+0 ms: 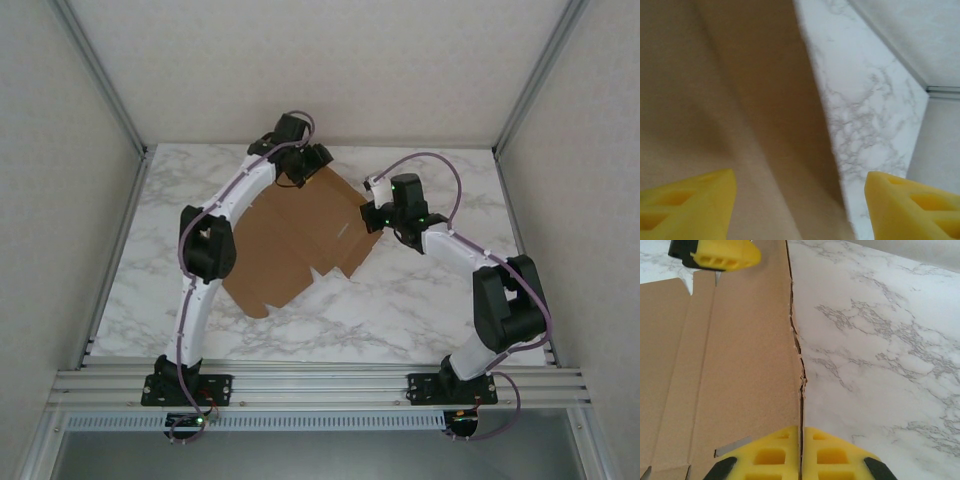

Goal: Fold the paper box

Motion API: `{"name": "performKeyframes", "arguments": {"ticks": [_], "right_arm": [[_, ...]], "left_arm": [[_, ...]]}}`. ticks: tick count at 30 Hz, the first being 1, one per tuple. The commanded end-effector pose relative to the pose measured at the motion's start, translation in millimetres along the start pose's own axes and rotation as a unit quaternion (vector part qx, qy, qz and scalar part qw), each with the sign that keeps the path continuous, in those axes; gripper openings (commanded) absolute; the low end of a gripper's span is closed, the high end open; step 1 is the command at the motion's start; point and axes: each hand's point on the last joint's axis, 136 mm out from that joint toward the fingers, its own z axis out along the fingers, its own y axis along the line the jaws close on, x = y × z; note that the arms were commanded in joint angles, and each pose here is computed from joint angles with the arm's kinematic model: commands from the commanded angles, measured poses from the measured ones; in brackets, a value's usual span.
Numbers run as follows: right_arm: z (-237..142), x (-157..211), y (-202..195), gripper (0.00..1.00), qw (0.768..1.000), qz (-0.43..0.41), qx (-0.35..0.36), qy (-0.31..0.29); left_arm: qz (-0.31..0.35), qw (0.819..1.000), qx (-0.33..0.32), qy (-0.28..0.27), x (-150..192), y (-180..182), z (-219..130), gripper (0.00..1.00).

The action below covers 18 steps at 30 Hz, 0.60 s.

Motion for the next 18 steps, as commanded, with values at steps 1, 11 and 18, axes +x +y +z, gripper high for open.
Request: {"name": "performKeyframes", "arguments": {"ticks": [1,11,18], "right_arm": [[-13.4,-19.5,-1.2,0.00,0.999,-0.023,0.019,-0.038],[-19.9,-25.6,-0.2,0.00,0.998,-0.030,0.028,-0.051],[-24.9,-30.5,-1.0,0.00,0.997,-0.032,0.036,-0.057]], "left_arm": [[-0.003,1.000,-0.017,-0.004,1.0,1.7,-2.2,0.66],[-0.018,1.000,0.005,-0.020,-11.9,-4.4,1.0,0.33],[-0.027,0.999,0.017,-0.020,-15.5,-9.1,-2.5,0.11]]}}
